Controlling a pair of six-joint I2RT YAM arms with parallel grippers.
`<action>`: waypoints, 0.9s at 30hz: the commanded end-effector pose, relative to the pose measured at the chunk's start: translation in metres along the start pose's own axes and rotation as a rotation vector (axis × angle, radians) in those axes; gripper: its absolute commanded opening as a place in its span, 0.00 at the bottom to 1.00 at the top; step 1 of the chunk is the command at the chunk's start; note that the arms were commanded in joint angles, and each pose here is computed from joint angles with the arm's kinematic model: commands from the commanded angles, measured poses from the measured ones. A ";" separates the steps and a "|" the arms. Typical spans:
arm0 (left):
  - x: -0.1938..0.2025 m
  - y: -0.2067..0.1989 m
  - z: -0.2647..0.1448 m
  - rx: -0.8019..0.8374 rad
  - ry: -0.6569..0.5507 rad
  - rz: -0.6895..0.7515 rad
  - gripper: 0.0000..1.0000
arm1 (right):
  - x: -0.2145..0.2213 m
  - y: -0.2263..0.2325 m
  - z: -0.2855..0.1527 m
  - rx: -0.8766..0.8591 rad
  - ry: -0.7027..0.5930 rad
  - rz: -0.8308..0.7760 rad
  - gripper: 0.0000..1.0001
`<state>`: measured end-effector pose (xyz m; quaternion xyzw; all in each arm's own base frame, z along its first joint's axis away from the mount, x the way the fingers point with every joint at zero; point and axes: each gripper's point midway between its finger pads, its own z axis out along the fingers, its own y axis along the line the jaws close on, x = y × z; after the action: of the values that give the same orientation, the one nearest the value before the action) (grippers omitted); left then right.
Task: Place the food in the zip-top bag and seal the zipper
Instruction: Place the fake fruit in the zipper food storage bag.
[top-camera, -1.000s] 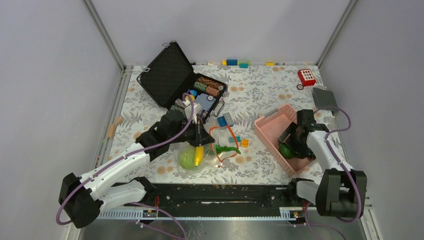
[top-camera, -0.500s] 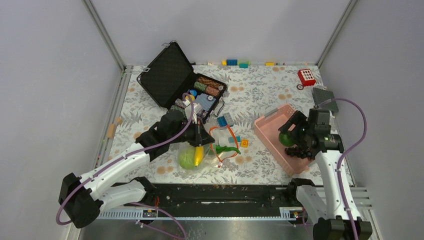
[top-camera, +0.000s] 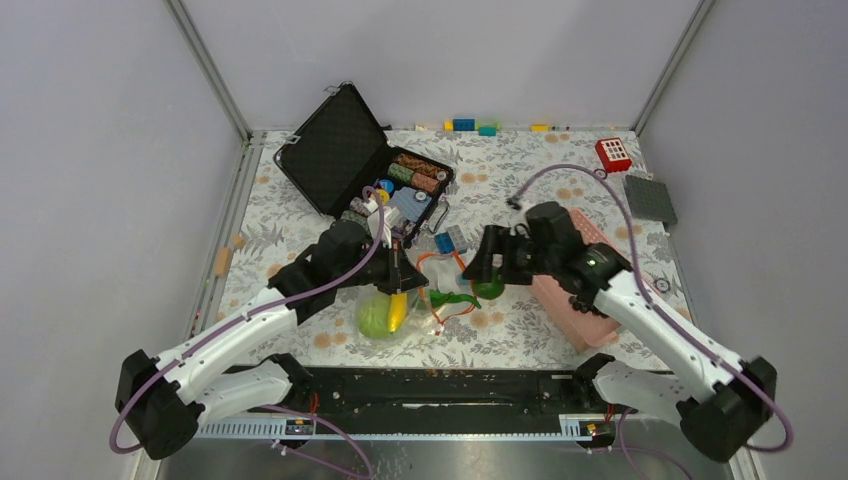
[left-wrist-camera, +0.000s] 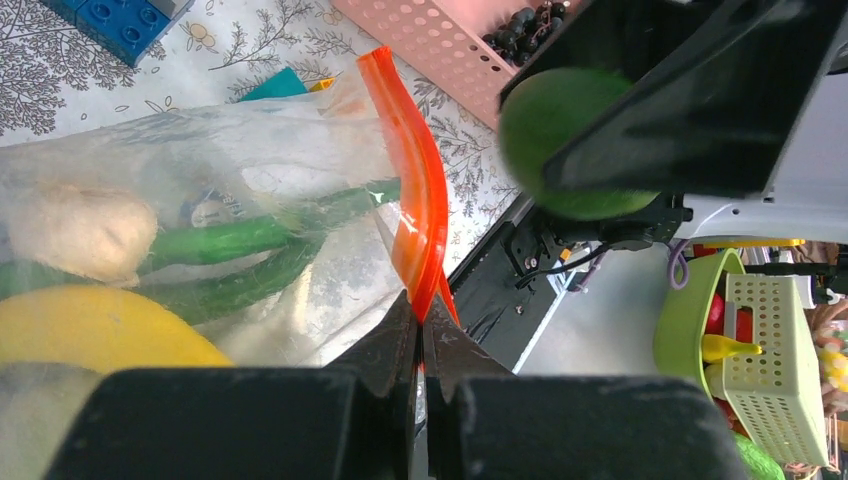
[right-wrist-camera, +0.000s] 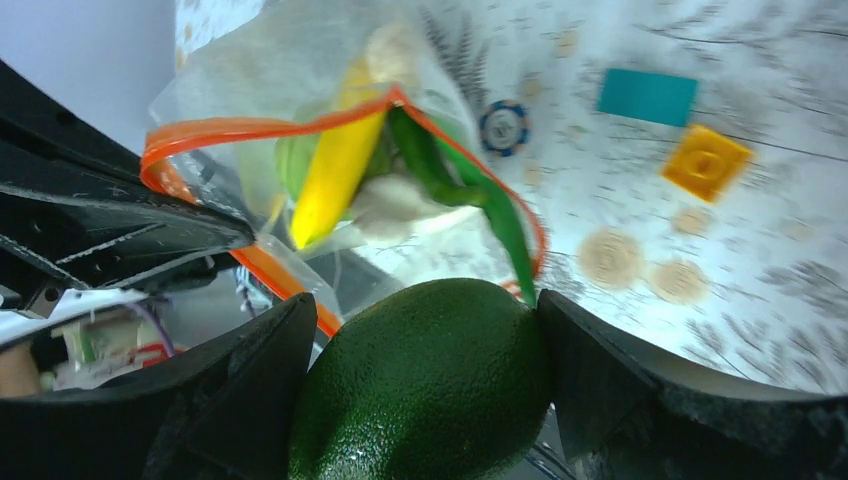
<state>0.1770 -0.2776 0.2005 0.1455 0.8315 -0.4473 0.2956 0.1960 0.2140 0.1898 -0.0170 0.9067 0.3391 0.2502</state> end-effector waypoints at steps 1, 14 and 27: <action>-0.022 -0.028 -0.016 0.082 -0.077 0.031 0.00 | -0.012 0.064 0.023 -0.173 0.000 -0.078 0.56; -0.013 -0.038 -0.027 0.140 -0.080 0.013 0.00 | -0.018 0.080 0.091 -0.025 -0.052 0.087 0.61; -0.016 -0.048 -0.037 0.185 -0.123 0.017 0.00 | -0.004 0.084 0.107 0.110 -0.056 0.047 1.00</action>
<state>0.1564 -0.2678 0.2298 0.1363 0.8032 -0.4895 0.3110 0.2252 0.3422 0.1590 0.0191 0.9205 0.3027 0.2461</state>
